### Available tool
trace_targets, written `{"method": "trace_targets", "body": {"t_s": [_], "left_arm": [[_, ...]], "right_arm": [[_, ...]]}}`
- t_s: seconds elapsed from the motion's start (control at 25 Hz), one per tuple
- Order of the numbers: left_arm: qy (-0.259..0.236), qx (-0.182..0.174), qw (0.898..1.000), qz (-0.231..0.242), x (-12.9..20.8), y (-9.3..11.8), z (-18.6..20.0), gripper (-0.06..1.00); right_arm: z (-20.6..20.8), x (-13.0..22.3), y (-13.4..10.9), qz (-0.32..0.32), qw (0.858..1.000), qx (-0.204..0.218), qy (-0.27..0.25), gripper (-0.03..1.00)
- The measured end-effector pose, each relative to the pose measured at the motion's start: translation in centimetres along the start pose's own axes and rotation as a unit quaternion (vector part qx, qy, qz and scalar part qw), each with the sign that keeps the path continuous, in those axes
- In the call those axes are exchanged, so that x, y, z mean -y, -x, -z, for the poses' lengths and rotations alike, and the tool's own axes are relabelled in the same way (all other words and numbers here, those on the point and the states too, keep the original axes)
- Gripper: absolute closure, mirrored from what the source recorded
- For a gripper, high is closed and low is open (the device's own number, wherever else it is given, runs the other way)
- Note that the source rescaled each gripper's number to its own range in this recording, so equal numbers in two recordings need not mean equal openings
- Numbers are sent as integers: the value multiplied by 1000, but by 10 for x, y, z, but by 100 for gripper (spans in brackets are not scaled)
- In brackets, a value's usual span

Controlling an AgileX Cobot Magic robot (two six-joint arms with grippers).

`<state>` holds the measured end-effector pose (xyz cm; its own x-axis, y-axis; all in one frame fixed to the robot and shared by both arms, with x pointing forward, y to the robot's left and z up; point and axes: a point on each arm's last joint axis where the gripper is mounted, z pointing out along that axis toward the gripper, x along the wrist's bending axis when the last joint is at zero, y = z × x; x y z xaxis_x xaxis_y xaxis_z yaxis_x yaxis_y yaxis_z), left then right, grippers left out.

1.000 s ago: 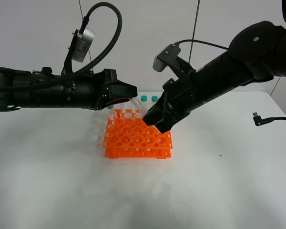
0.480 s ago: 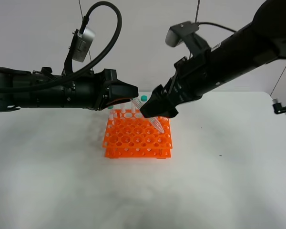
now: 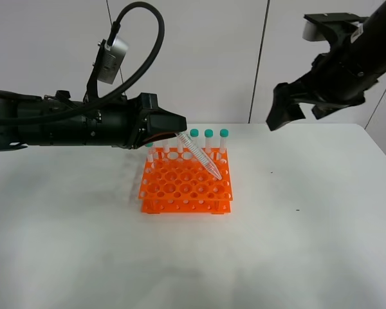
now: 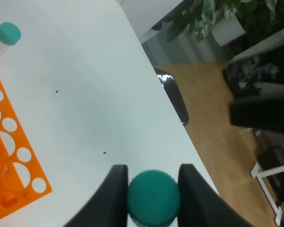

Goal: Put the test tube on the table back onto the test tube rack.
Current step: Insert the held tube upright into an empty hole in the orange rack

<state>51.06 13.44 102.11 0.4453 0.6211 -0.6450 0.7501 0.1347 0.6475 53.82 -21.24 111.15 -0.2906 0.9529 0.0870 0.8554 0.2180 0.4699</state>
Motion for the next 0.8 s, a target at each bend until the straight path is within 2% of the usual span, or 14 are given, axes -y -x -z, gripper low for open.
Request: {"method": "trace_targets", "body": {"t_s": [0.08, 0.24, 0.52, 0.68, 0.8], "left_arm": [[0, 0, 1000, 0, 0, 0, 0, 93], [0, 0, 1000, 0, 0, 0, 0, 93], [-1, 4, 1000, 0, 0, 1, 0, 93], [-2, 7, 1000, 0, 0, 1, 0, 93], [-2, 7, 1000, 0, 0, 1, 0, 93]], "right_arm": [[-4, 5, 19, -33, 999, 26, -33, -3], [-1, 16, 38, -63, 993, 48, -88, -3], [9, 29, 40, -79, 991, 57, -90, -3], [17, 50, 44, -72, 988, 97, -97, -3], [17, 66, 44, -70, 986, 106, -111, -3]]}}
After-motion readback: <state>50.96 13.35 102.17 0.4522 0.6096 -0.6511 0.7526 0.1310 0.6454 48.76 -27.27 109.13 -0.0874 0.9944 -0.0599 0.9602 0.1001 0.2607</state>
